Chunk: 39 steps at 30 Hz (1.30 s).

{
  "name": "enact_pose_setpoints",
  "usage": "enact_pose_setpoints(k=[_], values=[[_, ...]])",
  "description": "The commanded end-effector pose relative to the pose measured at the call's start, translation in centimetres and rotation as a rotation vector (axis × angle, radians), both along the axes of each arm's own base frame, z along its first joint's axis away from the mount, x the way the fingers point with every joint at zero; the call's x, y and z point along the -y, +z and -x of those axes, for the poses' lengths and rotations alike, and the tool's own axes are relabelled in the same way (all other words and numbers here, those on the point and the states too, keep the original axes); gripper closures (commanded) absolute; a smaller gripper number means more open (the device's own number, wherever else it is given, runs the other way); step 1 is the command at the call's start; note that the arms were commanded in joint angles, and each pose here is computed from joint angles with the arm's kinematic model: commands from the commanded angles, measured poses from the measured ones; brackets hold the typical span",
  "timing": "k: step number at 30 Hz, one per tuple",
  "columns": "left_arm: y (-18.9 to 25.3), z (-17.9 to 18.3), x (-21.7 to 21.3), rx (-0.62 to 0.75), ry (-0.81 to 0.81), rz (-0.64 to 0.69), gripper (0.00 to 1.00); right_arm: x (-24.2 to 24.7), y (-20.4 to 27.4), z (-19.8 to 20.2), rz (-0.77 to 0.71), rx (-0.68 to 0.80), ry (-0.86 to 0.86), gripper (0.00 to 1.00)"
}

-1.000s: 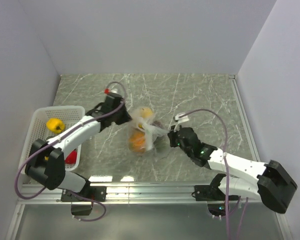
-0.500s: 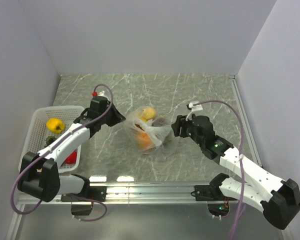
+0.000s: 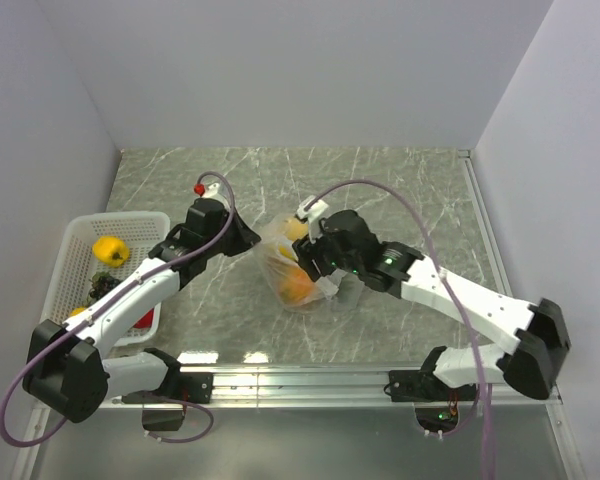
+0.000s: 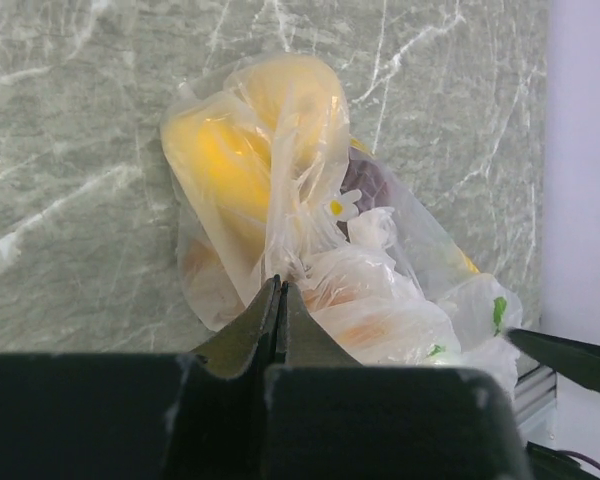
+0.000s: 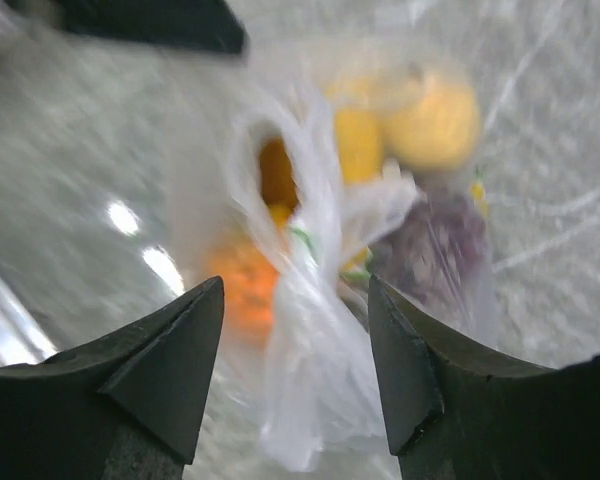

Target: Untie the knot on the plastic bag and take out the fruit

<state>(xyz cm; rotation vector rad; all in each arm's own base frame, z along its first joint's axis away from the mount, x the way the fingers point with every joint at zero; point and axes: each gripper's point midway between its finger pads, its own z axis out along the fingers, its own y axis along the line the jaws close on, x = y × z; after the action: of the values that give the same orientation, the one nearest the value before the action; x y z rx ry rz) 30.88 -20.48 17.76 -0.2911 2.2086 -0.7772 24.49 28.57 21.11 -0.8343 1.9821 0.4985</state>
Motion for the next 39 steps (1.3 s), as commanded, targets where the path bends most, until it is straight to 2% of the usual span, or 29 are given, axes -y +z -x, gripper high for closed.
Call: enact_pose_setpoints(k=[1, 4, 5, 6, 7, 8, 11, 13, 14, 18, 20, 21, 26, 29, 30, 32, 33, 34, 36, 37, 39], values=[[2.1, -0.4, -0.6, 0.078, 0.012, -0.024, 1.0, 1.1, -2.7, -1.0, 0.157, 0.005, -0.015, 0.35], [1.7, -0.5, -1.6, 0.071, 0.057, -0.056, 1.0, 1.8, -4.1, -2.0, 0.218, 0.006, -0.074, 0.51], [1.5, -0.6, -1.9, 0.067, 0.075, -0.069, 1.0, 2.2, -4.6, -2.0, 0.228, -0.001, -0.095, 0.67], [1.2, -0.9, -2.7, 0.067, 0.111, -0.093, 0.99, 2.5, -4.2, -2.0, 0.218, 0.009, -0.108, 0.77], [0.7, -0.9, -3.1, 0.056, 0.128, -0.109, 0.99, 3.2, -4.0, -2.3, 0.225, 0.029, -0.146, 0.94], [0.4, -1.1, -3.7, 0.049, 0.151, -0.122, 0.99, 4.0, -4.4, -2.2, 0.226, 0.029, -0.174, 1.0], [-1.6, -2.1, -6.3, -0.017, 0.242, -0.141, 0.99, 6.0, -2.7, -2.2, 0.177, 0.088, -0.25, 1.0], [-3.2, -2.6, -8.1, -0.074, 0.3, -0.099, 0.99, 7.6, -0.7, -2.5, 0.087, 0.127, -0.319, 1.0], [-3.1, -3.2, -8.5, -0.06, 0.319, -0.067, 0.99, 8.4, -0.9, -2.5, 0.062, 0.123, -0.351, 1.0], [-3.6, -3.7, -9.8, -0.075, 0.372, 0.04, 0.99, 11.4, 3.6, -3.1, -0.195, 0.196, -0.443, 1.0], [-3.5, -3.7, -9.3, -0.086, 0.352, 0.07, 1.0, 13.3, 4.1, -3.7, -0.283, 0.206, -0.5, 1.0], [-3.6, -3.7, -9.1, -0.091, 0.344, 0.076, 1.0, 13.5, 5.8, -3.7, -0.356, 0.24, -0.487, 1.0], [-3.6, -2.3, -8.0, -0.078, 0.277, 0.132, 0.99, 13.2, 6.7, -4.4, -0.473, 0.211, -0.496, 1.0], [-2.8, -0.6, -6.8, -0.007, 0.188, 0.174, 0.99, 10.4, 6.6, -4.5, -0.471, 0.181, -0.352, 1.0], [-1.7, 0.4, -5.5, 0.045, 0.11, 0.203, 0.88, 9.4, 5.9, -4.6, -0.45, 0.158, -0.3, 1.0], [-0.5, 1.2, -4.3, 0.123, 0.014, 0.175, 0.67, 7.6, 5.4, -3.8, -0.434, 0.127, -0.176, 1.0], [1.1, 1.6, -3.0, 0.173, -0.041, 0.156, 0.46, 7.0, 4.6, -3.7, -0.418, 0.099, -0.147, 1.0], [1.8, 1.7, -2.4, 0.222, -0.086, 0.1, 0.36, 6.7, 4.4, -3.4, -0.409, 0.091, -0.121, 1.0], [4.4, 2.0, 0.2, 0.296, -0.181, 0.047, 0.19, 6.1, 4.2, -3.1, -0.375, 0.089, -0.066, 1.0], [4.6, 1.7, 0.5, 0.33, -0.203, -0.028, 0.16, 5.8, 3.9, -2.8, -0.347, 0.085, -0.044, 1.0], [6.3, 1.4, 3.1, 0.377, -0.285, -0.079, 0.13, 5.8, 3.8, -2.6, -0.317, 0.08, -0.043, 1.0]])
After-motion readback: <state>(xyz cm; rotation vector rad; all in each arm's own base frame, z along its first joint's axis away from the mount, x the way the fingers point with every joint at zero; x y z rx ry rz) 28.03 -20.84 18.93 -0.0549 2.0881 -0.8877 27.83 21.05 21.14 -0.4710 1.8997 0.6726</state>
